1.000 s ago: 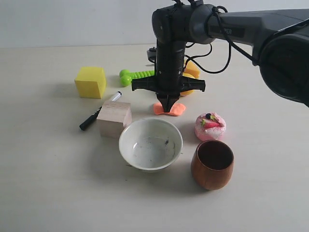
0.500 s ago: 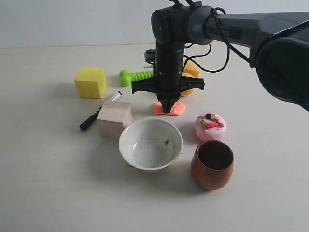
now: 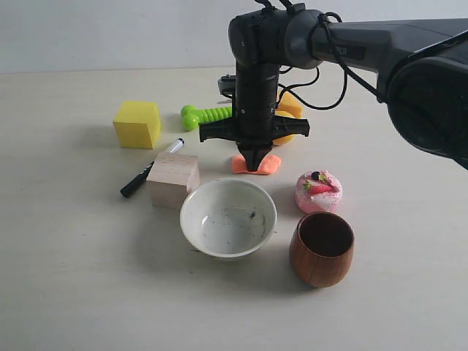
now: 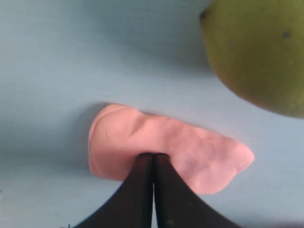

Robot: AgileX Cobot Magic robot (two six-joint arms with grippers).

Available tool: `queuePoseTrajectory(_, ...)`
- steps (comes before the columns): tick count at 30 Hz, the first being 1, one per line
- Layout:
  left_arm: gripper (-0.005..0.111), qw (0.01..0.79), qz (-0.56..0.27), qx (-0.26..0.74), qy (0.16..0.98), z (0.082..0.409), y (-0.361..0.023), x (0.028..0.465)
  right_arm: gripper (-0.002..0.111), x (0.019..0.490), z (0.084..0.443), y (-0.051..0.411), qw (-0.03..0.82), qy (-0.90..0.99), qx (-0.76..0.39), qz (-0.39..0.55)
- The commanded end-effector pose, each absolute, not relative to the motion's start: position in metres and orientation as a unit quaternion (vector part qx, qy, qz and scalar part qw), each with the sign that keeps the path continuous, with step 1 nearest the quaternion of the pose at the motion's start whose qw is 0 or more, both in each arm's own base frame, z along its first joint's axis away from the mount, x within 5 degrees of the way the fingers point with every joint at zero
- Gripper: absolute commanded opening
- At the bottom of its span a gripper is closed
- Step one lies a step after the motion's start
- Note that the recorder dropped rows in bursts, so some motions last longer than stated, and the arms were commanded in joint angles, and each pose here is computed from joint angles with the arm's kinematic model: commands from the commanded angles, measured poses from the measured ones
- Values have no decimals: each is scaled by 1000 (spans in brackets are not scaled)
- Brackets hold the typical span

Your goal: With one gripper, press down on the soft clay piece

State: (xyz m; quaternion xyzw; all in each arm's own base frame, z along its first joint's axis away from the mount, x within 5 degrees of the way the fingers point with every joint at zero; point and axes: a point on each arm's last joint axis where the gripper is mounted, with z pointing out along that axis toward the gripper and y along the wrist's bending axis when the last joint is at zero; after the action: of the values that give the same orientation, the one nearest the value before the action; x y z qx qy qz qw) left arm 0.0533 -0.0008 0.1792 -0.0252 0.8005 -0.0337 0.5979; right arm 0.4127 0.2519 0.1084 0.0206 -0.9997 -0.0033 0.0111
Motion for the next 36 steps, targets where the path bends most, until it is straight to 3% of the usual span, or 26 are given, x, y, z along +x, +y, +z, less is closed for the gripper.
queuePoseTrajectory(1, 0, 603, -39, -24, 796, 181, -1, 53, 3, 413, 77, 251, 19, -999, 27, 7)
queuePoseTrajectory(7, 0, 603, -39, -24, 796, 181, -1, 53, 9, 415, 77, 253, 4, -1000, 26, -3)
queuePoseTrajectory(15, 0, 603, -39, -24, 796, 181, -1, 53, 36, 417, 77, 256, -2, -1000, 22, -16)
queuePoseTrajectory(36, 0, 603, -39, -24, 796, 181, -1, 53, 37, 423, 97, 259, -38, -998, 23, -34)
